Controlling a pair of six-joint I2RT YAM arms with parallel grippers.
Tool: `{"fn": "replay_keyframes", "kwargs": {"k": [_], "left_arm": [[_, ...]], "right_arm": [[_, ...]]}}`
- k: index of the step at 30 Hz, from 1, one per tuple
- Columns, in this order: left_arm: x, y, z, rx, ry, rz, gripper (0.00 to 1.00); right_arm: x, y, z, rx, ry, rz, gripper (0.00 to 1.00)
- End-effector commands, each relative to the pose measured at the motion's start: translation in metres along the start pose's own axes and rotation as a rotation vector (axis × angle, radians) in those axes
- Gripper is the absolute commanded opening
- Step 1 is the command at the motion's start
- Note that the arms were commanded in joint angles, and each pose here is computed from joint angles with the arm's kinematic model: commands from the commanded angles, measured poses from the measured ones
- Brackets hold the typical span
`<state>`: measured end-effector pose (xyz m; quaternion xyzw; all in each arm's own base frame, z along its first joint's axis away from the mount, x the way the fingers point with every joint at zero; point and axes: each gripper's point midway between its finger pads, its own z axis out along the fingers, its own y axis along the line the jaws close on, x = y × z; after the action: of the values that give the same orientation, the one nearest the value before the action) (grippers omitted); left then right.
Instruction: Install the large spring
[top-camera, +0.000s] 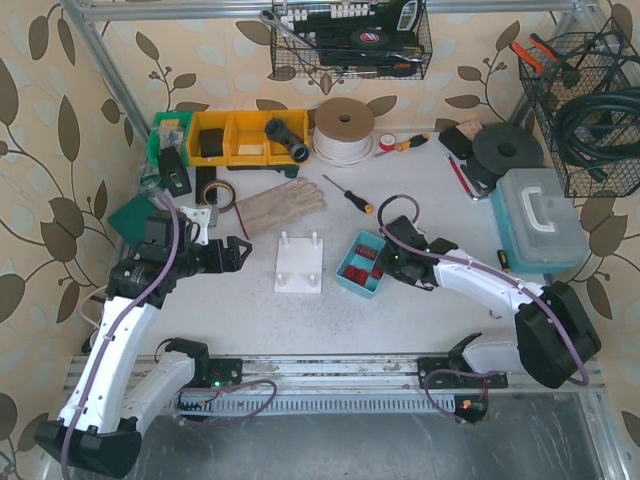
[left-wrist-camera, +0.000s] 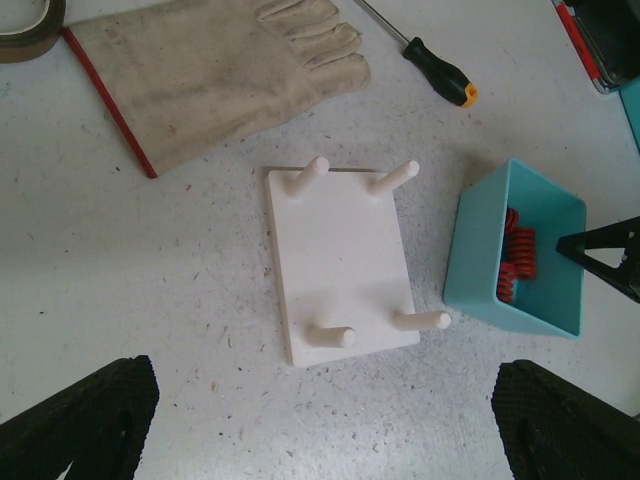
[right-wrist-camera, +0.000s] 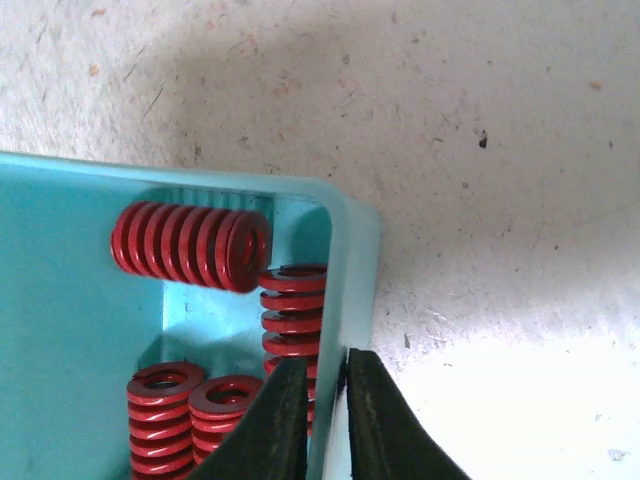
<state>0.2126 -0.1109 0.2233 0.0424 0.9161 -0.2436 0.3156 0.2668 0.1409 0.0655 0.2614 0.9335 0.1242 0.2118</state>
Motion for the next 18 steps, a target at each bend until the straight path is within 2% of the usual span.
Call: {"fn": "replay_keyframes", "kwargs": {"k": [1,5,12,18], "left_arm": [[-0.006,0.003,-0.001,-0.013,-0.028,0.007,0.94],[-0.005,0.004,0.000,-0.017,-0.022,0.003,0.93],[-0.006,0.004,-0.002,-0.020,-0.030,0.004,0.93],[-0.005,0.005,0.001,-0.023,-0.019,0.000,0.93]], "right_arm": [[-0.007,-0.003,-0.012,0.044,-0.018,-0.100,0.12],[-0.014,-0.004,-0.017,0.076,-0.016,-0.192,0.00],[-0.016,0.001,-0.011,0.095,0.090,-0.421,0.00],[-0.003,0.015,-0.003,0.016,0.174,-0.536,0.00]]}}
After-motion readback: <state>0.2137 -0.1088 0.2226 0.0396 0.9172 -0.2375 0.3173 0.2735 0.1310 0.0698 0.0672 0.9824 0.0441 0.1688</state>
